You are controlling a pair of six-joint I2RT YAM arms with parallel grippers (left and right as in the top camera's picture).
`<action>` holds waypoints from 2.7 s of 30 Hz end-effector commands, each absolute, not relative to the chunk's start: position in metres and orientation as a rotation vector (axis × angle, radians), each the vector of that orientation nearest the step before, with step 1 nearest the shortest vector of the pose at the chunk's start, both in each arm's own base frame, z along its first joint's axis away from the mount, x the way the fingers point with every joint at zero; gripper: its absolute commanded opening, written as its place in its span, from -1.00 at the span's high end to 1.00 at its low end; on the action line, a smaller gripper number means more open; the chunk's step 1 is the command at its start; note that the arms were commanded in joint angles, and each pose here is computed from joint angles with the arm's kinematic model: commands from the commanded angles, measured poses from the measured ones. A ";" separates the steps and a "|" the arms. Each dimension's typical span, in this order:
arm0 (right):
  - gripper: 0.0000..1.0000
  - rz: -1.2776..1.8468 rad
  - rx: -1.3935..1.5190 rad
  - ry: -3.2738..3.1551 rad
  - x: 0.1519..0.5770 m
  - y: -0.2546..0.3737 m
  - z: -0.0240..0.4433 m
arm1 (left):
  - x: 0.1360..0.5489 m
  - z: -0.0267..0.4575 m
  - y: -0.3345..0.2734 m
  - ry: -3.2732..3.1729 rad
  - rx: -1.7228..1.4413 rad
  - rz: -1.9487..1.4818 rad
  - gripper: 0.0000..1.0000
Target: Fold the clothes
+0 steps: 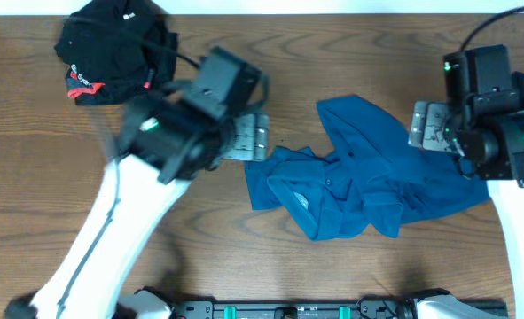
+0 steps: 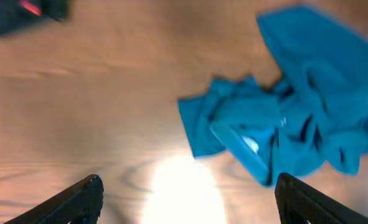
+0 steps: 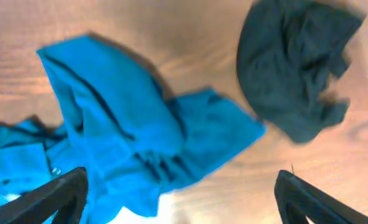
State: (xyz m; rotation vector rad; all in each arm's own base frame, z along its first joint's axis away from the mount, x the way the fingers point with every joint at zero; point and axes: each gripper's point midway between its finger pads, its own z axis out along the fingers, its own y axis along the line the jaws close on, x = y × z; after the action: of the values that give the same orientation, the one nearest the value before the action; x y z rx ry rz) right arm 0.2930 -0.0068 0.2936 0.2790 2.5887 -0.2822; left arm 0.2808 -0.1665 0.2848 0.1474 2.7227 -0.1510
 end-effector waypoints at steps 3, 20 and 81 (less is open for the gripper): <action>-0.93 0.059 0.366 2.675 0.281 0.023 0.284 | 0.276 0.217 -0.183 2.912 0.170 -0.176 -0.76; -0.93 0.352 0.548 2.942 0.258 0.065 0.133 | 0.302 0.169 -0.137 2.921 -0.041 -0.005 -0.77; 0.93 0.419 0.597 2.508 0.384 0.014 0.173 | 0.248 0.121 -0.303 2.930 0.530 -0.598 -0.77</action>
State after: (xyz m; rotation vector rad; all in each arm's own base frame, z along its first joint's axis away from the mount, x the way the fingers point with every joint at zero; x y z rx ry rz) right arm 0.3789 0.0206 0.1545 0.6104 2.5538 0.3804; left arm 0.2607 -0.2961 0.1579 0.4766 2.8416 -0.6151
